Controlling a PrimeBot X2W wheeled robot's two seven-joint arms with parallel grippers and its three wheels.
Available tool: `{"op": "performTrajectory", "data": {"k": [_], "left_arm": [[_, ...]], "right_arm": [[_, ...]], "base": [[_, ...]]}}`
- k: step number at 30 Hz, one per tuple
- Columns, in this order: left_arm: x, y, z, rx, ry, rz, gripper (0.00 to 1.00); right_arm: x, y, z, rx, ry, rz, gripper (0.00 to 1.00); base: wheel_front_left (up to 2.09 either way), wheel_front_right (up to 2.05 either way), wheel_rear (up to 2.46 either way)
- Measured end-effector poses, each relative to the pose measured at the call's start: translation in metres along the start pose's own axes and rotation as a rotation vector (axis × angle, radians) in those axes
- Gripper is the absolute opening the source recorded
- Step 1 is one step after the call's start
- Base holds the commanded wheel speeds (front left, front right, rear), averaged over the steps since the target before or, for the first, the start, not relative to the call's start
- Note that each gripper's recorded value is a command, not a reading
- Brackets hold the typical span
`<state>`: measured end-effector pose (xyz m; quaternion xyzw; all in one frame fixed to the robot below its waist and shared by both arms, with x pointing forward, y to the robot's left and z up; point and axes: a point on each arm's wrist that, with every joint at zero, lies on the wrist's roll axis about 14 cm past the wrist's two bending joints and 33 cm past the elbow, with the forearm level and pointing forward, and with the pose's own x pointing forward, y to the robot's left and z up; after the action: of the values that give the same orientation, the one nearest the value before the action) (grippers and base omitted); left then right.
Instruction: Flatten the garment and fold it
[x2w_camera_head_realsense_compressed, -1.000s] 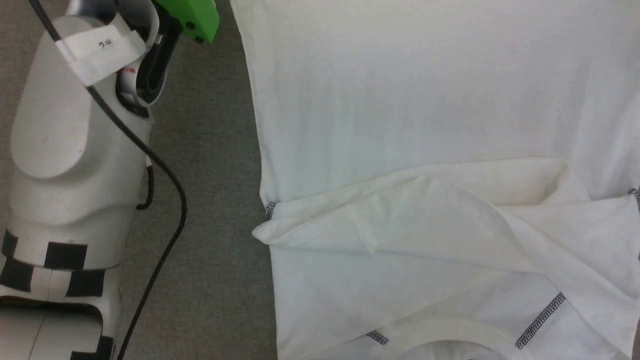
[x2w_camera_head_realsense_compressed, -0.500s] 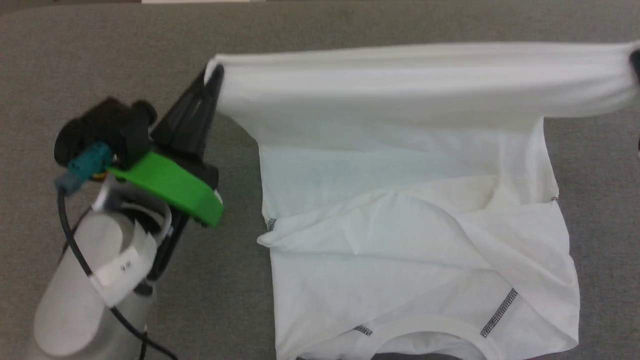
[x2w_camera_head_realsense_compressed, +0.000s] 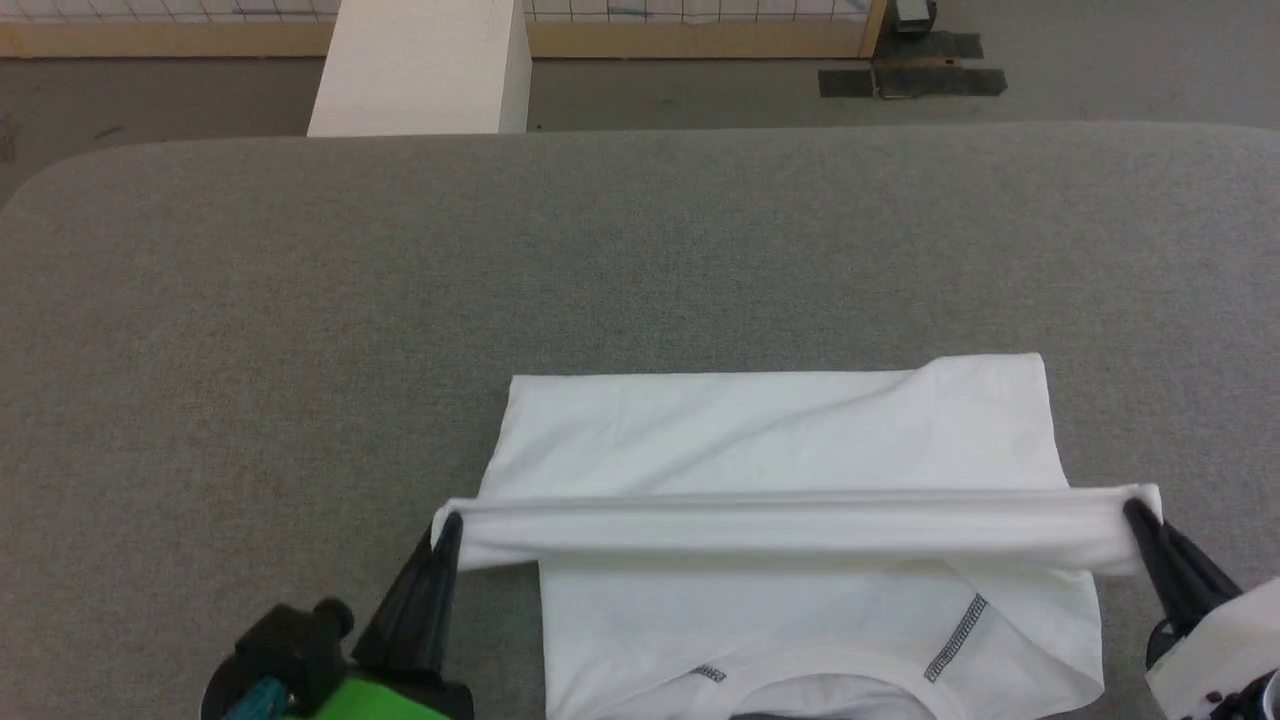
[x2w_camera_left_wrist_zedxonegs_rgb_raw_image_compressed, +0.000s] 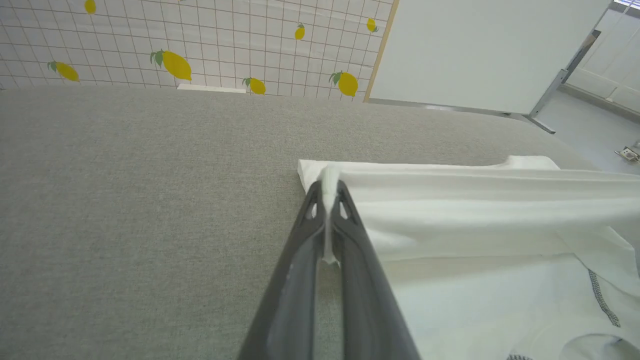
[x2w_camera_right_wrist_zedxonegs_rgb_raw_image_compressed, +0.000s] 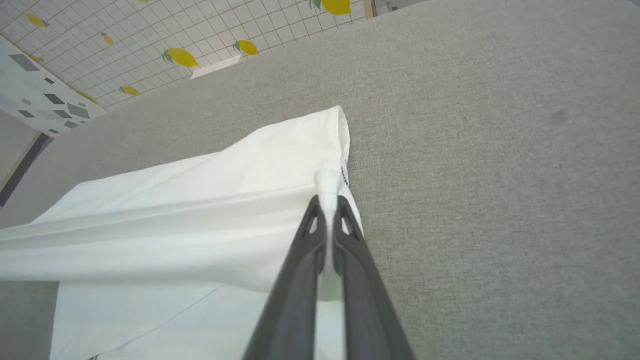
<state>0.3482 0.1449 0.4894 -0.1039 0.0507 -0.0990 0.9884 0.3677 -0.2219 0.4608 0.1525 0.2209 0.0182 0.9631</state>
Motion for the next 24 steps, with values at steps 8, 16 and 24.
{"op": "performTrajectory", "data": {"k": [8, 16, 24], "left_arm": [[-0.048, -0.023, -0.062, -0.012, 0.198, -0.056, 0.0], [-0.072, -0.028, -0.104, 0.074, 0.349, -0.125, 0.27], [-0.058, -0.005, -0.069, -0.063, 0.179, 0.005, 1.0]], "right_arm": [[-0.04, -0.02, -0.041, 0.064, 0.048, -0.089, 0.0], [-0.055, -0.028, -0.074, 0.044, 0.116, -0.119, 1.0], [-0.057, -0.028, -0.051, 0.06, 0.057, -0.095, 1.0]], "base": [[0.0, 0.0, 0.0], [0.0, 0.0, 0.0], [0.0, 0.0, 0.0]]}}
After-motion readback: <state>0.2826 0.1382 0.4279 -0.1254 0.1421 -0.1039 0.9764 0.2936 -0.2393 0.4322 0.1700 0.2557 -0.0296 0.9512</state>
